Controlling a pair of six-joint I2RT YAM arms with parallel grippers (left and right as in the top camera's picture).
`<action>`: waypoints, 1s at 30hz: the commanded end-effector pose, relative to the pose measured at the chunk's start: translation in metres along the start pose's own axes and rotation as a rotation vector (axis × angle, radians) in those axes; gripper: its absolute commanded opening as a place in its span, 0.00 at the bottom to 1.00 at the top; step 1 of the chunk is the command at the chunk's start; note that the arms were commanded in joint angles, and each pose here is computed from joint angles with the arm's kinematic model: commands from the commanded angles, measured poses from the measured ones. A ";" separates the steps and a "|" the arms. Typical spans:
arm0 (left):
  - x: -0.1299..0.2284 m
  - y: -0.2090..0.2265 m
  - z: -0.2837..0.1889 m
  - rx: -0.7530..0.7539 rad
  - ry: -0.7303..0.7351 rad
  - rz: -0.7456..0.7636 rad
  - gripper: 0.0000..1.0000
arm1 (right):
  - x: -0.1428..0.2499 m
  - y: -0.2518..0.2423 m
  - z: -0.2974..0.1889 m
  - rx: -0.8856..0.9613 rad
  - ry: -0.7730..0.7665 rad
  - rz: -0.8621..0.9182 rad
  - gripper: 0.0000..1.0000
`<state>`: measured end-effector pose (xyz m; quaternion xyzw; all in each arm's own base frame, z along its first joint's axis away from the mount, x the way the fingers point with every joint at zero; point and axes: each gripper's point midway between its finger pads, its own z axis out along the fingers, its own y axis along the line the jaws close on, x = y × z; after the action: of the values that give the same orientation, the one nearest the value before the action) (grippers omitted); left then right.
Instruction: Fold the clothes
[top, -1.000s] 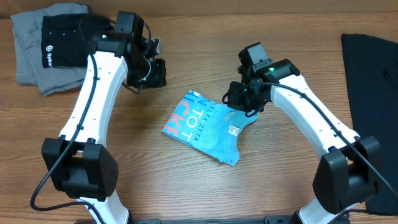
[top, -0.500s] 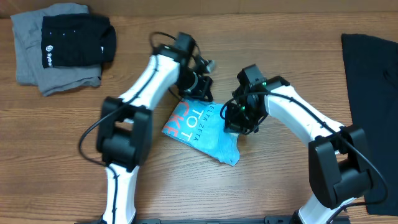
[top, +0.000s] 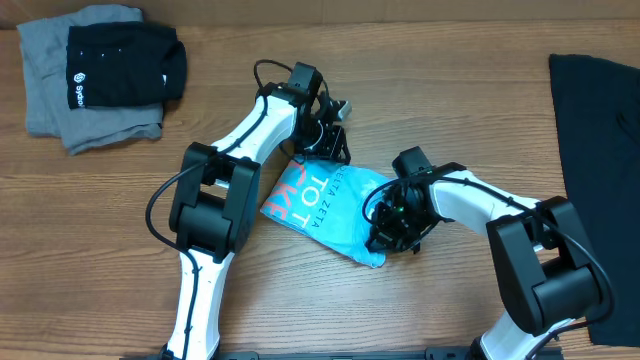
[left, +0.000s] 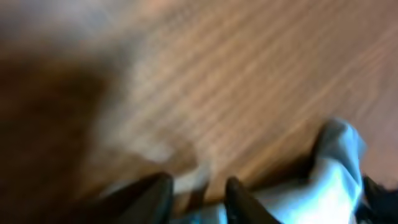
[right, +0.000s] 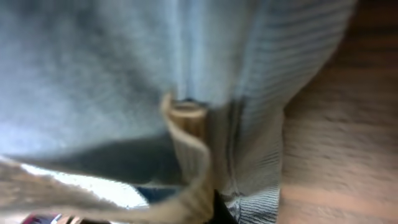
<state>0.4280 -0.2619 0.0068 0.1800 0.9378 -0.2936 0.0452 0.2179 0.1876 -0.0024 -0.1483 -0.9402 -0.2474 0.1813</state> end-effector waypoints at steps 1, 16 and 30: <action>-0.002 0.054 0.001 -0.200 -0.013 -0.022 0.38 | -0.004 -0.045 0.005 0.180 -0.057 0.114 0.04; -0.050 0.051 -0.129 -0.281 -0.097 -0.105 0.47 | -0.041 -0.073 -0.067 0.367 -0.256 0.239 0.04; 0.043 -0.022 -0.135 0.013 0.282 -0.139 0.72 | -0.090 -0.026 -0.170 0.300 -0.502 0.151 1.00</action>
<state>0.4008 -0.1596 0.1107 0.1143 0.9616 -0.2313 -0.0939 0.3135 0.0658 0.0628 -0.2486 -0.9672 -0.0437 0.0293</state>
